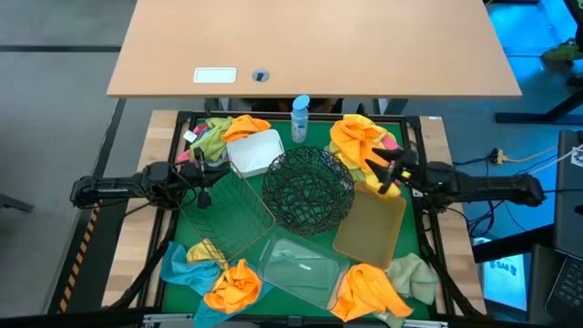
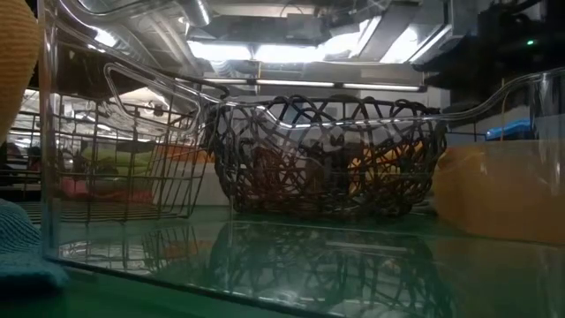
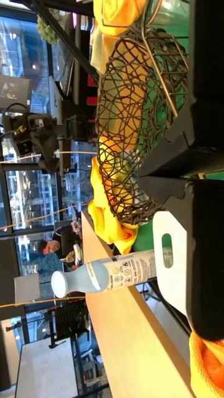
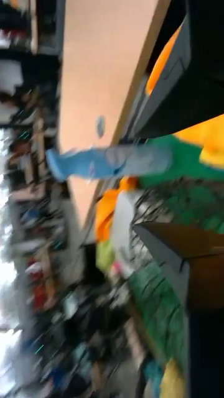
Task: Sort microfiber towel by color & place in baskets
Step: Put the orange towel into the round wire basket
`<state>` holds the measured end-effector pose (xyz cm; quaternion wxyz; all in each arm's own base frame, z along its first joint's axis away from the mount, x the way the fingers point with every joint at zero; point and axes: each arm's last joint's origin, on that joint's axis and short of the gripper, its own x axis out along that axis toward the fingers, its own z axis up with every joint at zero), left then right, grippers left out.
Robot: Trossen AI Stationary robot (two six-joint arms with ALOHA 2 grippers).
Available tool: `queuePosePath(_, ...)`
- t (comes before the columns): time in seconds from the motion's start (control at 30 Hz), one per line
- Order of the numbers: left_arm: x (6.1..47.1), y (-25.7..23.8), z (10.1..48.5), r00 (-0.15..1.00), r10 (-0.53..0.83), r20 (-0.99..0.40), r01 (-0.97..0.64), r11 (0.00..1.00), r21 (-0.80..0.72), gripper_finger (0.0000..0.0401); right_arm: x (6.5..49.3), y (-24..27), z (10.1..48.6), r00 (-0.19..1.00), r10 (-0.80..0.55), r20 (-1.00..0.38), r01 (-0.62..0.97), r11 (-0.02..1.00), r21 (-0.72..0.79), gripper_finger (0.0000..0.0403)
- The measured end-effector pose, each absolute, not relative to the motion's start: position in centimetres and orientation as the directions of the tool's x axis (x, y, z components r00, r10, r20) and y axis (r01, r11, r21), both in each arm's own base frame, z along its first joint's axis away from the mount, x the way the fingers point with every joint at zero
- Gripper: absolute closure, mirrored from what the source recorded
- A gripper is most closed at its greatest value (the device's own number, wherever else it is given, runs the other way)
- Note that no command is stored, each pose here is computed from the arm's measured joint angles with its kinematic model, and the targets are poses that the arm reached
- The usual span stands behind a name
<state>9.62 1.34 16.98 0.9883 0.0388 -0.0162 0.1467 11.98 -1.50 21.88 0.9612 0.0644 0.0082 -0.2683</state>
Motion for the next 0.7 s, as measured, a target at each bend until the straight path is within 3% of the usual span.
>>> queuePosePath(0.3, 9.6, 1.3, 17.0, 0.956, 0.289, 0.043, -0.291, 0.954, 0.072, 0.04, 14.0, -1.8, 23.6, 0.747, -0.613, -0.258, 0.64, 0.768, 0.031, 0.0186)
queuePosePath(0.53, 9.6, 1.3, 17.0, 0.956, 0.289, 0.044, -0.291, 0.954, 0.072, 0.04, 14.1, -1.8, 23.3, 0.636, -0.612, -0.469, 0.682, 0.731, -0.03, 0.0187)
queuePosePath(0.7, 9.6, 1.3, 17.0, 0.956, 0.288, 0.044, -0.291, 0.954, 0.072, 0.04, 14.5, -1.6, 22.4, 0.628, -0.543, -0.557, 0.645, 0.764, -0.018, 0.0187)
